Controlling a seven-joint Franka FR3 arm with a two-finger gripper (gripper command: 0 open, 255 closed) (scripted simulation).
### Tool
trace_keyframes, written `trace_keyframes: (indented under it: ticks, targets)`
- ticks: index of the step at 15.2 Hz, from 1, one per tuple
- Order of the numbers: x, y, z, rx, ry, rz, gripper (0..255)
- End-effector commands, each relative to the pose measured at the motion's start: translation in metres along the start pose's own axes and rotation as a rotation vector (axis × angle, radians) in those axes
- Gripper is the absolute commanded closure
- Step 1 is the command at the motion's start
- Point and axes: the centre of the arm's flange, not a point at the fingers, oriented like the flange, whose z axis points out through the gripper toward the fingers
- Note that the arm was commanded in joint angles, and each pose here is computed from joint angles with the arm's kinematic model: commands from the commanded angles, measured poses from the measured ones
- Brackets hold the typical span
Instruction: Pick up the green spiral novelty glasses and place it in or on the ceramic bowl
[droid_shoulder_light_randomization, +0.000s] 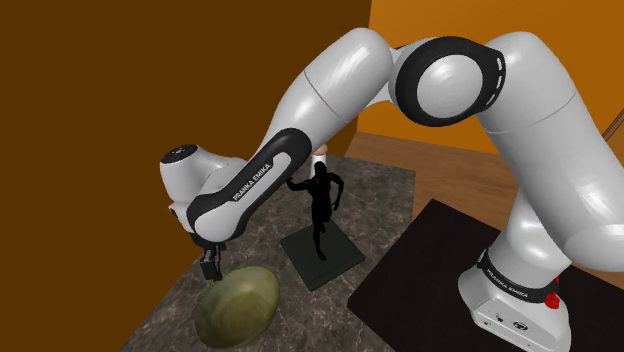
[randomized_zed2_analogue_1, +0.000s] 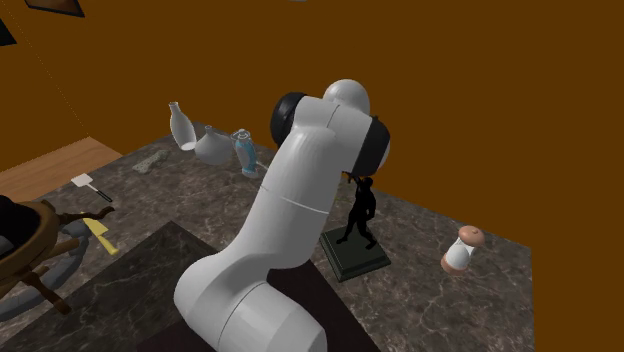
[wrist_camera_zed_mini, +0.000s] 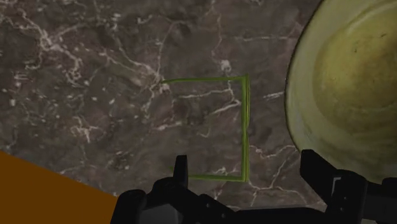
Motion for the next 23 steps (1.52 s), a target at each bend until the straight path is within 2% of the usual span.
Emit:
trace_keyframes:
  ticks: [1, 2, 10, 11, 20, 23]
  targets:
    - [-0.004, -0.008, 0.024, 0.015, -0.038, -0.008, 0]
    - [-0.005, -0.008, 0.032, 0.015, -0.038, -0.008, 0]
    - [-0.005, -0.008, 0.032, 0.015, -0.038, -0.008, 0]
    - [-0.005, -0.008, 0.032, 0.015, -0.038, -0.008, 255]
    - [-0.005, -0.008, 0.032, 0.015, -0.038, -0.008, 255]
    - [-0.005, -0.009, 0.017, 0.015, -0.038, -0.008, 255]
